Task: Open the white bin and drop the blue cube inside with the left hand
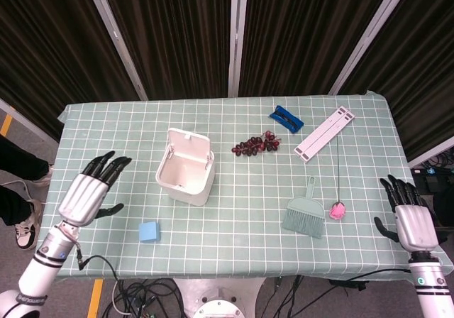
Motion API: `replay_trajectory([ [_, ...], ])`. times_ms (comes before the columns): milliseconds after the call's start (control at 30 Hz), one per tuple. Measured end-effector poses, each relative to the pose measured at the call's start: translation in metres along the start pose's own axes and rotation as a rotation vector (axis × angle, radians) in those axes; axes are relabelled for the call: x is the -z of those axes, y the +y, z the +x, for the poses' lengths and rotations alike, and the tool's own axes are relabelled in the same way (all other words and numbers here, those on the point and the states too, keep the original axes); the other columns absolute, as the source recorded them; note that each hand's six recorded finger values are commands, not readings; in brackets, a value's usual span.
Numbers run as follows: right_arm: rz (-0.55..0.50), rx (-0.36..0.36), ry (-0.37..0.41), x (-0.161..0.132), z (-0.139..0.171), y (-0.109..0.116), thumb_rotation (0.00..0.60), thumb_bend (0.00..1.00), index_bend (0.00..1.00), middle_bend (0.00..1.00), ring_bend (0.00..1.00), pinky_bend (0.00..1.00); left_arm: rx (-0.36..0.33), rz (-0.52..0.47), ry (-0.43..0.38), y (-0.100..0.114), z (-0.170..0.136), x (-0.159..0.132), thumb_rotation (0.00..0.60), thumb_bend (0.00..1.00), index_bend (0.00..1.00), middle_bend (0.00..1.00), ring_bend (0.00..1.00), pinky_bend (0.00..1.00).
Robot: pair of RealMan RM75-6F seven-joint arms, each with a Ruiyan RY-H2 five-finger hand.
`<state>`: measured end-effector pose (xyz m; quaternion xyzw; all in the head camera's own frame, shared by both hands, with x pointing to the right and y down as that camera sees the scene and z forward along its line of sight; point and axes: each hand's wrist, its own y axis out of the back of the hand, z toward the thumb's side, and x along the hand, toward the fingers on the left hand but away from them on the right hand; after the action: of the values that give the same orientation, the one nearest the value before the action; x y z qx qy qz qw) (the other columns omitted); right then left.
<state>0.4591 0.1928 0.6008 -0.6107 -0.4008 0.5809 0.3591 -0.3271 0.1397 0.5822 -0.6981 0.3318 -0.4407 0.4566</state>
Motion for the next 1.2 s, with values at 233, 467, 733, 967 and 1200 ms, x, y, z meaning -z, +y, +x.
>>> replay_trajectory([
  [233, -0.001, 0.013, 0.005, -0.004, -0.001, 0.005, 0.6, 0.24, 0.0, 0.0, 0.0, 0.0, 0.25, -0.104, -0.017, -0.05, -0.033, -0.004, 0.6, 0.02, 0.13, 0.15, 0.05, 0.18],
  [467, 0.002, 0.026, 0.01, -0.006, -0.002, 0.013, 0.6, 0.24, 0.0, 0.0, 0.0, 0.0, 0.338, -0.146, -0.11, -0.094, -0.036, -0.034, 0.6, 0.02, 0.13, 0.16, 0.06, 0.19],
  [733, -0.002, 0.02, 0.004, -0.004, -0.002, 0.011, 0.6, 0.24, 0.0, 0.0, 0.0, 0.0, 0.39, -0.17, -0.124, -0.122, -0.034, -0.045, 0.6, 0.02, 0.17, 0.2, 0.12, 0.27],
  [967, -0.002, 0.015, -0.002, -0.001, -0.002, 0.01, 0.6, 0.24, 0.0, 0.0, 0.0, 0.0, 0.37, -0.172, -0.092, -0.128, -0.03, -0.04, 0.6, 0.04, 0.26, 0.3, 0.22, 0.37],
  [1200, -0.002, 0.006, -0.001, -0.001, -0.002, 0.007, 0.6, 0.24, 0.0, 0.0, 0.0, 0.0, 0.358, -0.191, -0.082, -0.132, -0.029, -0.042, 0.6, 0.1, 0.37, 0.41, 0.35, 0.5],
])
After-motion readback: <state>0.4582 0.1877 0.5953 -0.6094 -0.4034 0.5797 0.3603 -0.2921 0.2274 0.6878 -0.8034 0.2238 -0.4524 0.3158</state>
